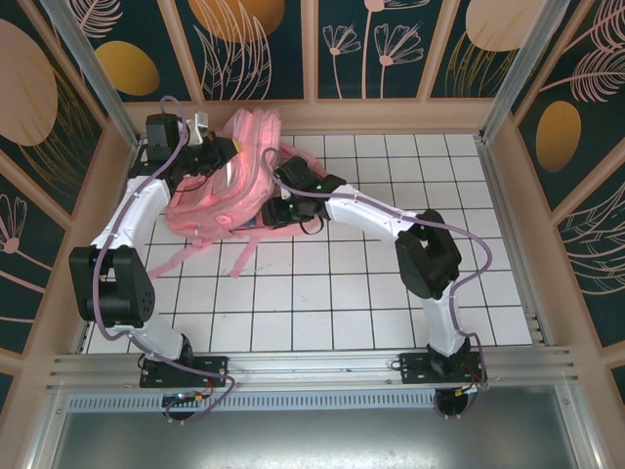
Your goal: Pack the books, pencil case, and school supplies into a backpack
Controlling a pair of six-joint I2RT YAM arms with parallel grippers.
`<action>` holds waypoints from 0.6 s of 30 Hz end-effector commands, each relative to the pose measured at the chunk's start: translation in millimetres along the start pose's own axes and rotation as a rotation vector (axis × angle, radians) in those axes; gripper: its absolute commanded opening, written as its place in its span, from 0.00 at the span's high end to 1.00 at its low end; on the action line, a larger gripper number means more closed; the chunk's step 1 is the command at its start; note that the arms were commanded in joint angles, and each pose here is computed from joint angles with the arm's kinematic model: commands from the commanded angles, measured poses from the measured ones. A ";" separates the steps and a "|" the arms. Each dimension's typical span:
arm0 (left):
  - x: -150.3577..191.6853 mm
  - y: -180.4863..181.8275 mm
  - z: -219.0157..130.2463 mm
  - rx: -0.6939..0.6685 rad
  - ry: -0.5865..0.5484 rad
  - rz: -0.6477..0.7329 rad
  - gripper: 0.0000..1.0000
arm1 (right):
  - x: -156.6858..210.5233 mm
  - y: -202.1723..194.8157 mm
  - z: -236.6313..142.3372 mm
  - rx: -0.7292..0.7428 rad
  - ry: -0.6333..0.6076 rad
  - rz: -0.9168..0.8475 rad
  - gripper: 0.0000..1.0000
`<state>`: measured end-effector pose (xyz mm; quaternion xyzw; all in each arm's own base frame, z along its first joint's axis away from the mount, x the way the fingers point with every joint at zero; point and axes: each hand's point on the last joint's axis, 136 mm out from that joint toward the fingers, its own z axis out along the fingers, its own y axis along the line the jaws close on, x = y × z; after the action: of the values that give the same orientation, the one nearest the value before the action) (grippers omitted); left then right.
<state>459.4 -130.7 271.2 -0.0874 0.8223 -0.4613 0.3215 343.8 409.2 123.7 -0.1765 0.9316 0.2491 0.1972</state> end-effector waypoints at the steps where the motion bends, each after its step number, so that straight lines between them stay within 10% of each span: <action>1: -24.2 -37.2 -19.3 0.081 -0.086 0.095 1.00 | 10.0 4.9 -2.3 -0.023 0.029 0.031 0.48; 18: -10.5 -38.6 -24.4 0.100 -0.063 0.084 1.00 | -75.9 -34.7 40.8 0.063 -0.120 0.046 0.48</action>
<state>456.2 -128.7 273.3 -0.0921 0.8193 -0.4633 0.3251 406.6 420.1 106.0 -0.1412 0.9363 0.2419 0.2117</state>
